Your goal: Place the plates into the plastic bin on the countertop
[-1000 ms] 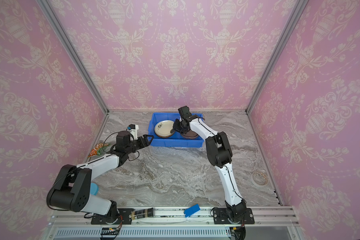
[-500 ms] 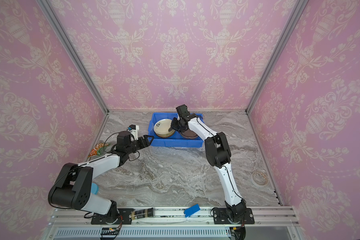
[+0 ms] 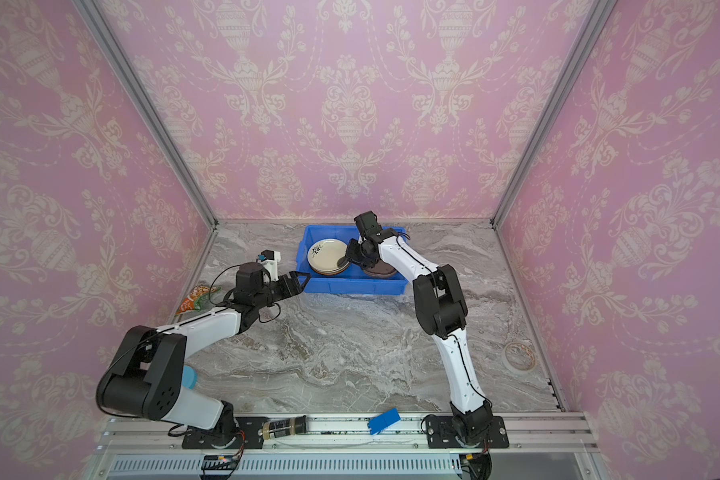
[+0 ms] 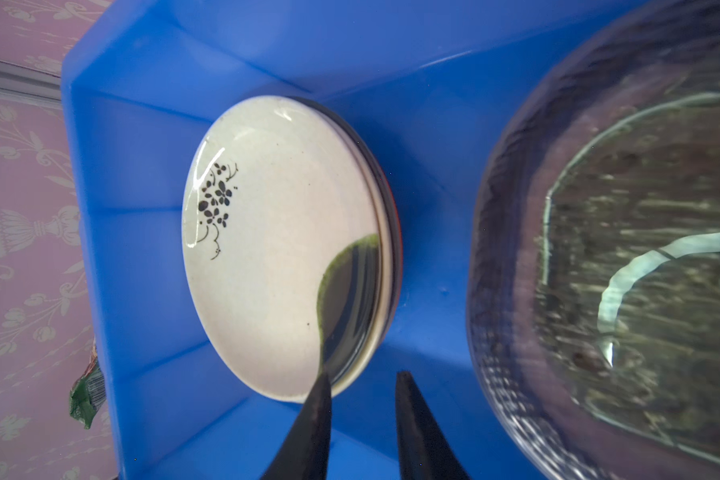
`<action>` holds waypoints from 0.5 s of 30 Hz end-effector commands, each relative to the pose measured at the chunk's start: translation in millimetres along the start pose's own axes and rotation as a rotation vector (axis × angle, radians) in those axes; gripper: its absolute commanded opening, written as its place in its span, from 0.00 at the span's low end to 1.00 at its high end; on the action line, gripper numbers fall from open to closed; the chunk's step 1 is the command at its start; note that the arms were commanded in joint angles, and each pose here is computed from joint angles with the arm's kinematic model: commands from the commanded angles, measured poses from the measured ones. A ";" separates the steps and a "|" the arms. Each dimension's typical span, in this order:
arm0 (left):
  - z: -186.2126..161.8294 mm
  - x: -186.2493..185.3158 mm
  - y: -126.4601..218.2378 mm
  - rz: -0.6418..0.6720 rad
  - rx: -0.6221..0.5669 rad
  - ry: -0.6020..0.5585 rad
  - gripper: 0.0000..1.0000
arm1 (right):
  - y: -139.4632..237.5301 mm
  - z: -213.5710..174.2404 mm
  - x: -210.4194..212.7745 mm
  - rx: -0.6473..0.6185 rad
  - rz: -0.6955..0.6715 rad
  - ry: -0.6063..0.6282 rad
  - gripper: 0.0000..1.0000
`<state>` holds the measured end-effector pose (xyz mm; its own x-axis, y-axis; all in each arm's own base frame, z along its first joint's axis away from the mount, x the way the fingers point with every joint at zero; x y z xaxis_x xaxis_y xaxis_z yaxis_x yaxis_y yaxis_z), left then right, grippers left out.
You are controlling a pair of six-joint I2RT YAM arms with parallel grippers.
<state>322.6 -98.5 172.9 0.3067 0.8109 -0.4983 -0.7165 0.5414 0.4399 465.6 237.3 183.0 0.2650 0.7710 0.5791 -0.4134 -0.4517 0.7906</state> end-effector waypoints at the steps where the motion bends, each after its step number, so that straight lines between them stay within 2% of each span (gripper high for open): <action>1: 13.5 -15.9 3.9 -0.025 -0.018 -0.067 0.85 | 50.7 2.9 15.3 -0.086 0.090 0.072 0.29; 4: 14.3 -22.0 8.2 -0.010 -0.026 -0.082 0.99 | 67.6 -11.1 6.9 -0.107 0.195 0.112 0.29; 6: 16.1 -27.5 13.3 0.024 -0.044 -0.109 0.99 | 83.1 -22.7 -1.5 -0.143 0.247 0.146 0.33; 8: 24.5 -37.1 17.8 0.054 -0.065 -0.152 0.99 | 99.9 -34.8 -14.1 -0.186 0.272 0.176 0.41; 9: 25.7 -39.3 19.0 0.078 -0.066 -0.169 0.99 | 107.6 -39.1 -19.8 -0.203 0.274 0.184 0.47; 13: 30.0 -43.4 21.0 0.129 -0.064 -0.222 0.99 | 127.4 -62.8 -53.7 -0.254 0.199 0.233 0.98; 15: 34.4 -47.4 25.7 0.122 -0.087 -0.235 0.99 | 133.7 -71.1 -67.5 -0.276 0.158 0.238 1.00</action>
<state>312.8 -120.0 224.1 0.3643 0.8704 -0.3312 -0.7782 0.4798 0.4052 339.2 168.3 235.0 0.0109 0.7606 0.6492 -0.6047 -0.5120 0.6101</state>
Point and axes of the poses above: each gripper's point midway between its finger pads, its own y axis back along the fingers, its own x axis along the line the jaws close on, z = x × y, the point moved 10 cm from there along y, back along the fingers, and after that the axes turned 12 degrees about -y, right-handed, at the moved point
